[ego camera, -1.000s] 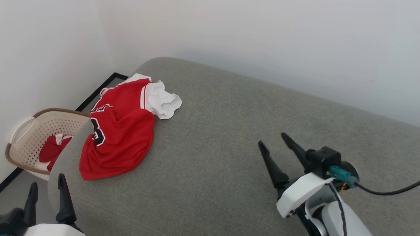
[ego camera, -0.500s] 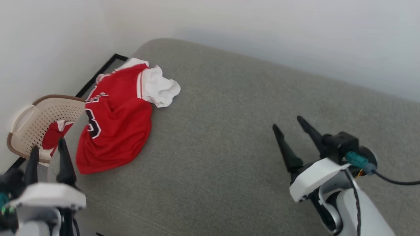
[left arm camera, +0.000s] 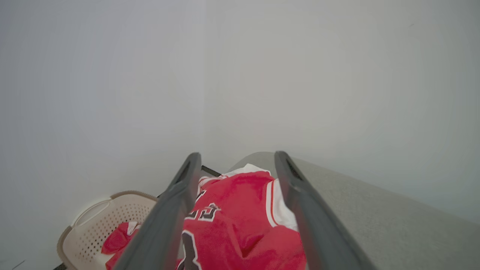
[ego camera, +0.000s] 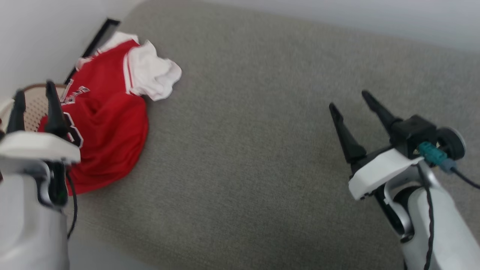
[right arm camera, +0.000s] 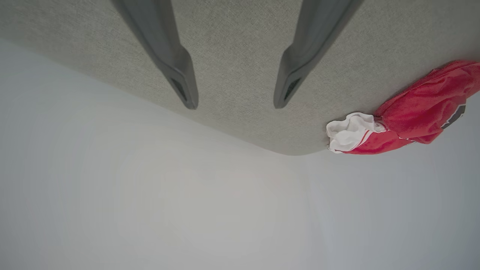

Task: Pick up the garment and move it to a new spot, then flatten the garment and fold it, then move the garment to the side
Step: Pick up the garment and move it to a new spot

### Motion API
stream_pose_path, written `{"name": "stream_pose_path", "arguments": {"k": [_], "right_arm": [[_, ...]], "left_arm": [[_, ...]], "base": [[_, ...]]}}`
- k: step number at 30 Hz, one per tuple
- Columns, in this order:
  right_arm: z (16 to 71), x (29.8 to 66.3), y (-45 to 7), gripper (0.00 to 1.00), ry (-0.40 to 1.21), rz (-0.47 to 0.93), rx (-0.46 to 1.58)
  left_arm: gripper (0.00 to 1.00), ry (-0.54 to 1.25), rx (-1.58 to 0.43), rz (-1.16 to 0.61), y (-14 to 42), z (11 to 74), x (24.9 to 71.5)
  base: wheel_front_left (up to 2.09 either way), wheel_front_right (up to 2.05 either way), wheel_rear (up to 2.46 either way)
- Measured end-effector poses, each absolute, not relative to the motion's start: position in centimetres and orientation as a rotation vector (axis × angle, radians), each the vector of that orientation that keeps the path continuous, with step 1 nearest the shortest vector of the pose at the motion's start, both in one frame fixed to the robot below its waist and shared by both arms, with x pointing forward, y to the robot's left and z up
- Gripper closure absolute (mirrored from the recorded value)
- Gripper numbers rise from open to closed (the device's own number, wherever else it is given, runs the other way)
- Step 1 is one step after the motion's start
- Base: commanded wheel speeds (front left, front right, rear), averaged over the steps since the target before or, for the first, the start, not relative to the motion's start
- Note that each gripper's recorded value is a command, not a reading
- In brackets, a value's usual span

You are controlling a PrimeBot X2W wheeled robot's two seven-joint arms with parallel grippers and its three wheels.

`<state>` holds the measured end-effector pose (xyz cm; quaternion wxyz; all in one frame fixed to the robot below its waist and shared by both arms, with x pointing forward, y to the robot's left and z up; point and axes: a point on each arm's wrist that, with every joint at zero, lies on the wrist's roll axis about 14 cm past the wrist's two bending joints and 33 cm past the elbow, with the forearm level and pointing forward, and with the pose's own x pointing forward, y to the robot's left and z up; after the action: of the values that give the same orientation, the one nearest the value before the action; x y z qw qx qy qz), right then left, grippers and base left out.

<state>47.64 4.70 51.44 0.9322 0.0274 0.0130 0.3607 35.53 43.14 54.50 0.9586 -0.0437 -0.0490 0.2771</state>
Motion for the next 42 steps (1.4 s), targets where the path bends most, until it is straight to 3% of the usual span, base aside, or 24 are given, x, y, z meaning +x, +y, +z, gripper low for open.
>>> {"name": "stream_pose_path", "arguments": {"k": [14, 29, 37, 38, 39, 42], "right_arm": [[47.4, 51.7, 3.4, 0.0, 0.092, 0.719, 0.036], [43.2, 53.5, 1.8, 0.0, 0.166, 0.687, 0.032], [42.2, 53.7, 1.6, 0.0, 0.186, 0.68, 0.033], [42.1, 53.8, 1.7, 0.0, 0.187, 0.68, 0.034], [42.1, 53.8, 1.7, 0.0, 0.187, 0.68, 0.035], [42.5, 53.9, 1.7, 0.0, 0.179, 0.679, 0.034]], "left_arm": [[0.0, 0.304, -0.171, 0.585, 45.0, 45.2, 42.9], [0.0, 0.849, -0.308, 0.542, 42.3, 35.0, 44.4], [0.0, 0.994, -0.325, 0.514, 41.7, 33.6, 44.6], [0.63, 0.994, -0.32, 0.512, 41.7, 33.6, 44.7], [1.0, 0.979, -0.308, 0.511, 41.8, 33.6, 44.8], [1.0, 0.931, -0.309, 0.5, 41.6, 34.1, 45.3]], "base": [[0.0, 0.0, 0.0], [0.0, 0.0, 0.0], [0.0, 0.0, 0.0], [0.0, 0.0, 0.0], [0.0, 0.0, 0.0], [0.0, 0.0, 0.0]]}}
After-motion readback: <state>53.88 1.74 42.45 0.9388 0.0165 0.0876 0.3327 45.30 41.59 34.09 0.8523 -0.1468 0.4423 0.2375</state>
